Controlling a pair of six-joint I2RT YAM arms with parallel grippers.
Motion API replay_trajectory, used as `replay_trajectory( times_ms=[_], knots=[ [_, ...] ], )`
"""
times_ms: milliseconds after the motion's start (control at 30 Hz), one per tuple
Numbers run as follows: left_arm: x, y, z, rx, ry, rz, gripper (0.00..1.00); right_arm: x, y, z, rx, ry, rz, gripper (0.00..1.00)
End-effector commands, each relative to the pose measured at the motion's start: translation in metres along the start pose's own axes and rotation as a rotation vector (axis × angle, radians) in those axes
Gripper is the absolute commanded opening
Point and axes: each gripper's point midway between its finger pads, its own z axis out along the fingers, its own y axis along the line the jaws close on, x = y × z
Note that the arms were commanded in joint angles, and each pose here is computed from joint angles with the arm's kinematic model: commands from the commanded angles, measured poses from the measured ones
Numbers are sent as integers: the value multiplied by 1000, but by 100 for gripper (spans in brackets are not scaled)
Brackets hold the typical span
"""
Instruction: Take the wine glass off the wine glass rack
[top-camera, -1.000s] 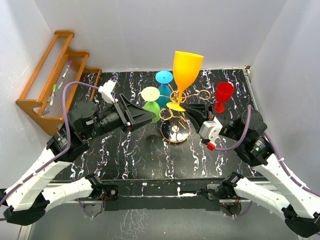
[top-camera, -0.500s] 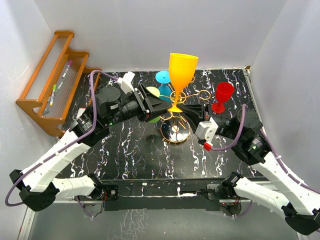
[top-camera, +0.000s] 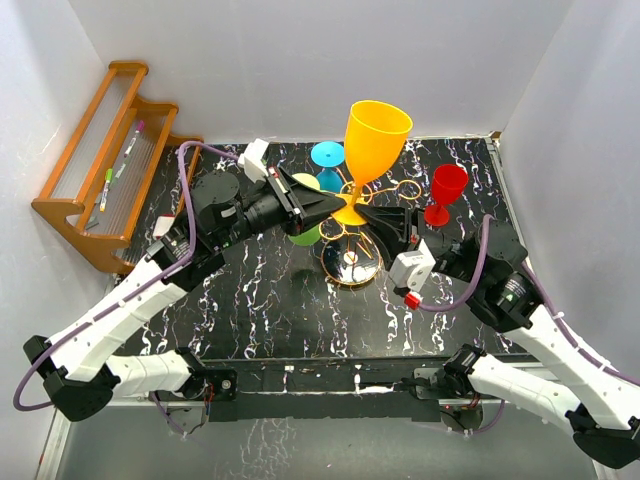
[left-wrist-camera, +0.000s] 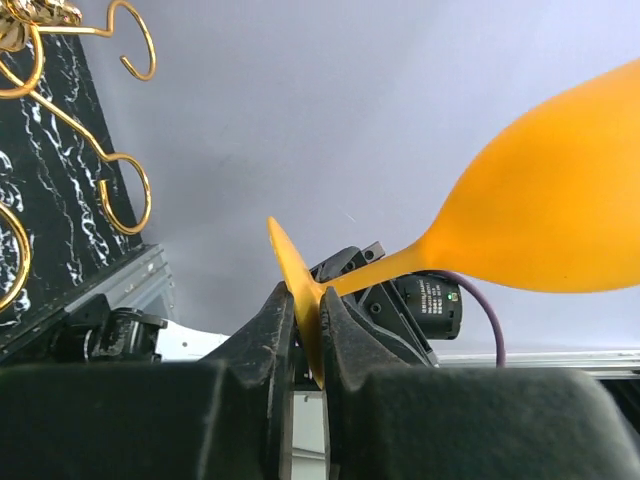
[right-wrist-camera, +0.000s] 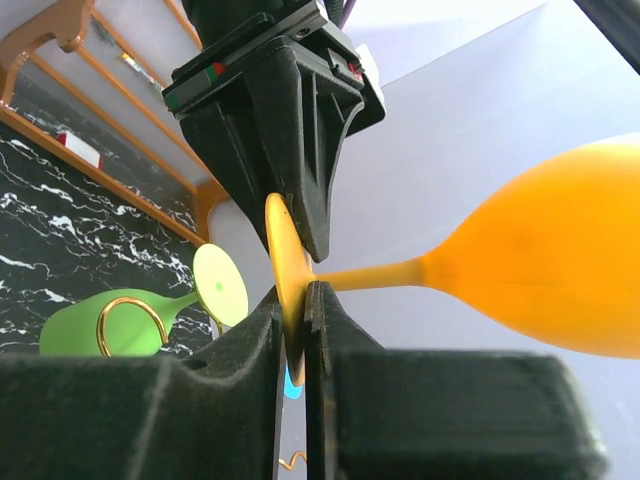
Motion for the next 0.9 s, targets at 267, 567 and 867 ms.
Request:
replay_trajectory(
  times_ms=[267,567,867],
  knots=[
    [4,-8,-40,124,-57,44,0,0,2,-3,34,12,53,40],
    [-10,1,-82,75,-191,123,0,9,7,-10,57,55,128,44],
    [-27,22,-154,-49,-359,246,0,38,-67,-12,465,246,650,24]
  ],
)
